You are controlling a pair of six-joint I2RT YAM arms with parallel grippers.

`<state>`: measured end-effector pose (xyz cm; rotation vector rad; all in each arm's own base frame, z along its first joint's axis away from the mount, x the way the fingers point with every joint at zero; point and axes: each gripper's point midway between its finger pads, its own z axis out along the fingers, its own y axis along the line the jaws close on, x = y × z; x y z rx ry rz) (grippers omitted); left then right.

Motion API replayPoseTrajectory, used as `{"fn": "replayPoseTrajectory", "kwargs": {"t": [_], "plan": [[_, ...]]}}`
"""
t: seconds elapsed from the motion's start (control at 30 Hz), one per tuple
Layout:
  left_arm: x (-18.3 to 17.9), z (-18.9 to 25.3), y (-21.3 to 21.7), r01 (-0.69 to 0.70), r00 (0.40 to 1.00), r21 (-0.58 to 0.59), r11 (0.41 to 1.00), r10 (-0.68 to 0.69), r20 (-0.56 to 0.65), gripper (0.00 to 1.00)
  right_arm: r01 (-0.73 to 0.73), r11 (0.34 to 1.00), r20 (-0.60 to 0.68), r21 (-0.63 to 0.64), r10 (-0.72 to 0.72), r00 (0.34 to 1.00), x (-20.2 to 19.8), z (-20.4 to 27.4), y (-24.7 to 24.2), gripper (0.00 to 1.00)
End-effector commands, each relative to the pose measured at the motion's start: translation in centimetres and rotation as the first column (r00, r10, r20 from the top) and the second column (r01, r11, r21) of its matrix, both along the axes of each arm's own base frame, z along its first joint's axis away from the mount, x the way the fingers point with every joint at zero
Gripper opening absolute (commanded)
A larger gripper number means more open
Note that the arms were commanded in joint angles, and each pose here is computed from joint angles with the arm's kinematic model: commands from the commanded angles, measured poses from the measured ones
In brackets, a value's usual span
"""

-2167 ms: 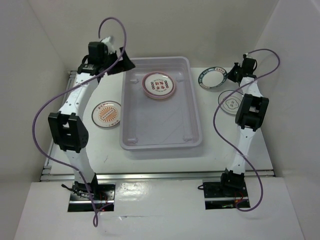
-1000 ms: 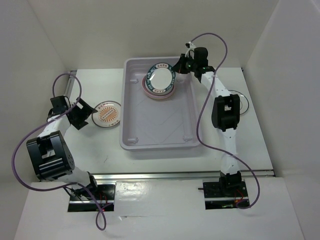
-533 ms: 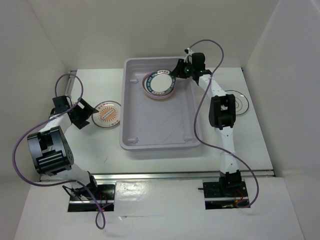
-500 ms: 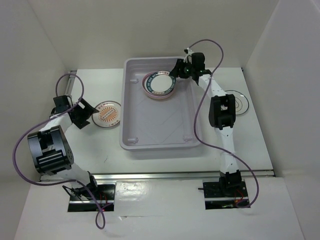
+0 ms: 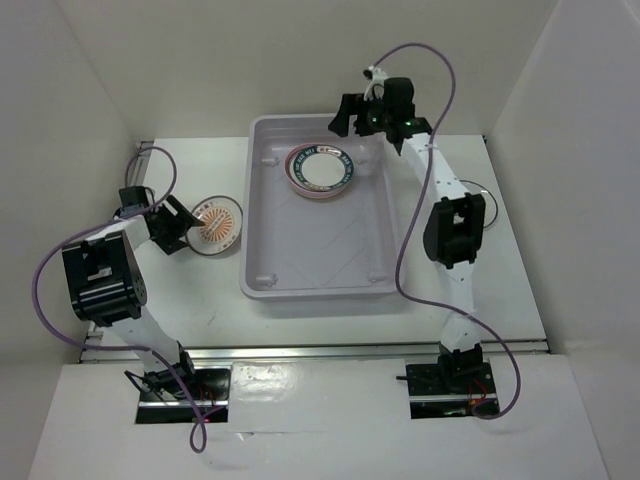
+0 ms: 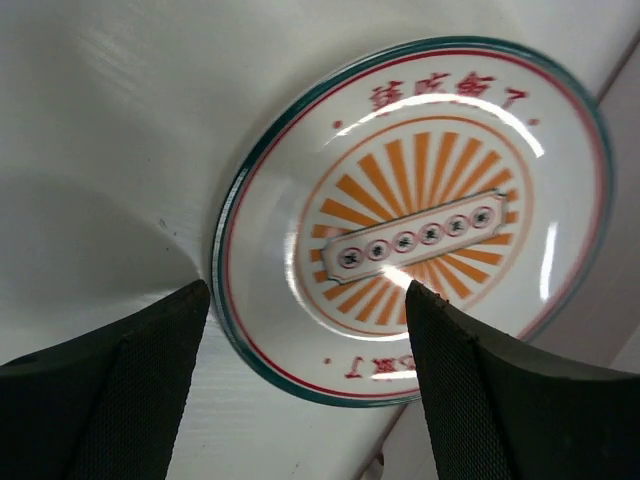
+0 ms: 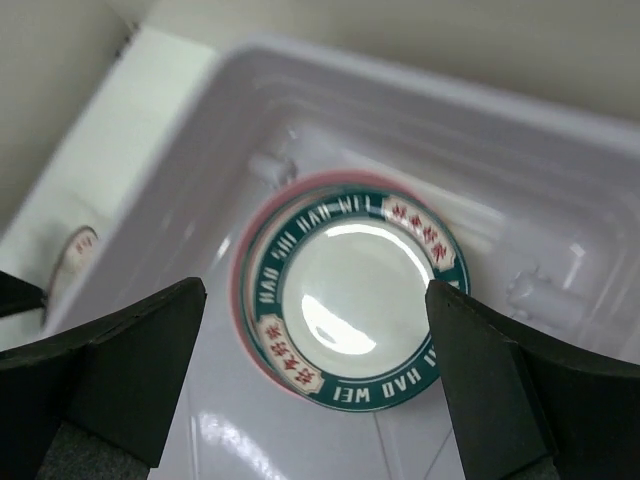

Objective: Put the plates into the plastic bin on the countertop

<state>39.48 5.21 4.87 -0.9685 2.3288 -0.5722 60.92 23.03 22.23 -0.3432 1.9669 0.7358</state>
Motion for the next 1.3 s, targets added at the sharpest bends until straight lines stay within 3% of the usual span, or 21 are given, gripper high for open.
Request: {"fn": "replayPoseTrajectory", "kwargs": {"t": [0.0,0.03,0.3,0.43,0.53,0.63,0.8,0.97,1.07,1.1,1.27], "plan": [[0.6,-0.4,-0.6,0.021,1.000,-0.019,1.000,-0.021,-0.008,0.85,0.022,1.000,0.232,0.009,-0.023,0.973,-2.8,12.4,-1.6,0.99],[0.5,-1.0,-0.6,0.020,1.000,-0.024,0.999,-0.021,-0.022,0.83,0.033,0.999,0.269,0.009,-0.034,0.962,-3.4,14.4,-2.0,0.99],[0.3,-1.9,-1.4,0.046,0.998,-0.040,0.998,-0.048,-0.032,0.73,0.181,0.983,0.265,-0.028,-0.167,0.950,-3.2,14.4,-4.5,0.99],[1.0,-2.2,-1.6,0.063,0.998,-0.059,0.996,-0.064,-0.013,0.60,0.215,0.976,0.241,-0.045,-0.199,0.950,-3.0,13.5,-5.5,0.99],[1.0,-2.8,-1.9,0.075,0.997,-0.081,0.994,-0.076,-0.017,0.39,0.286,0.956,0.243,-0.058,-0.265,0.933,-2.9,13.8,-7.2,0.99],[1.5,-2.5,-2.2,0.089,0.996,-0.095,0.991,-0.090,0.003,0.00,0.359,0.929,0.218,-0.087,-0.334,0.917,-2.8,12.6,-9.7,0.99],[3.2,1.1,-1.5,0.102,0.992,-0.055,0.993,-0.098,0.082,0.00,0.575,0.806,0.141,-0.139,-0.559,0.817,-2.7,9.3,-16.6,0.99],[5.0,10.2,2.5,0.044,0.972,0.114,0.992,-0.069,0.226,0.00,0.737,0.656,0.033,-0.162,-0.743,0.668,-4.3,6.3,-26.6,0.99],[6.3,16.7,3.9,0.019,0.948,0.209,0.978,-0.084,0.307,0.00,0.789,0.578,0.021,-0.207,-0.804,0.594,-6.3,4.6,-29.4,0.99],[6.4,18.6,4.2,0.011,0.937,0.240,0.971,-0.094,0.337,0.00,0.830,0.513,0.053,-0.217,-0.843,0.535,-7.2,5.2,-31.0,0.99],[7.9,28.1,3.5,-0.012,0.843,0.296,0.955,-0.149,0.516,0.00,0.864,0.407,0.024,-0.297,-0.901,0.433,-10.7,2.8,-33.7,0.99]]}}
